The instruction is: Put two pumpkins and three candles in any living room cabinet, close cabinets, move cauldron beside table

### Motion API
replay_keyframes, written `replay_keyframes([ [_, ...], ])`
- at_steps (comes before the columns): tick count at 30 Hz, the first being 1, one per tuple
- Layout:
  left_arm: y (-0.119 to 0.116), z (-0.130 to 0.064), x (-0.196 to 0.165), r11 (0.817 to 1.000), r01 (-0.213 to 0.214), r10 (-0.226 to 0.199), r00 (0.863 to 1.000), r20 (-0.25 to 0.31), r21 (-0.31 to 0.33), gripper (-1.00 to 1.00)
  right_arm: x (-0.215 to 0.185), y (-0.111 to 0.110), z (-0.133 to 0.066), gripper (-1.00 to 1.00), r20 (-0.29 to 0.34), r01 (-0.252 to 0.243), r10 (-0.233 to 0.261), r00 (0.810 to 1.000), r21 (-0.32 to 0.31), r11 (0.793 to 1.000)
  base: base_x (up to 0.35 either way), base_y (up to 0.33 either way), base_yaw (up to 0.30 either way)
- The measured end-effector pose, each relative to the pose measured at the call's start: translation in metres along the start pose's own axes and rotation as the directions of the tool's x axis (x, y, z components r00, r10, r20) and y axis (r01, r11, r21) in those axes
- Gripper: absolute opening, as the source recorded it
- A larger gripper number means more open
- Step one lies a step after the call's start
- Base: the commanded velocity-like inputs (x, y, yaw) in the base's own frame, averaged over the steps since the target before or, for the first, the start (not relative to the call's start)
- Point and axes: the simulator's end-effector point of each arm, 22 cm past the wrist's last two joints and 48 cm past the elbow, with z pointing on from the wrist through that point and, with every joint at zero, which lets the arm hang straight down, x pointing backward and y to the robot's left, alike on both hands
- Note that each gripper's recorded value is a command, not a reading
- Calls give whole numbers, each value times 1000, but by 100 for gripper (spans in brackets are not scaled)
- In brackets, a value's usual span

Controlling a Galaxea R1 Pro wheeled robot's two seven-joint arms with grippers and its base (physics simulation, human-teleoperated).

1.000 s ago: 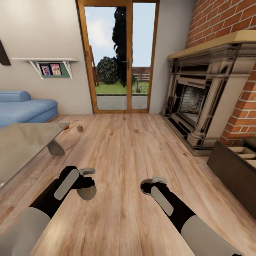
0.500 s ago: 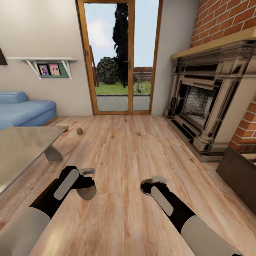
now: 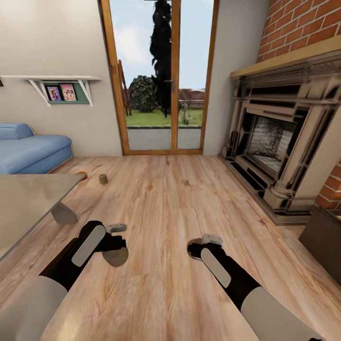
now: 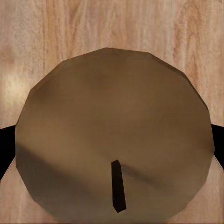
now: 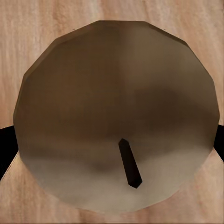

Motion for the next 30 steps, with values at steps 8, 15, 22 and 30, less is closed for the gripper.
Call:
replay_keyframes([
  [8,0,0,0,1000,0,0,1000,0,0,-100,0,0,0,-100,0,0,0,1000,0,1000,314,0,0],
  [15,0,0,0,1000,-1,1,1000,0,0,-100,0,0,0,-100,0,0,0,1000,0,1000,314,0,0],
  [22,0,0,1,1000,0,0,1000,-2,0,-100,0,0,0,-100,0,0,0,1000,0,1000,309,40,-6],
  [30,-2,-1,-1,1000,-3,3,1000,5,5,-100,0,-1,1,-100,0,0,0,1000,2,1000,85,20,-219],
])
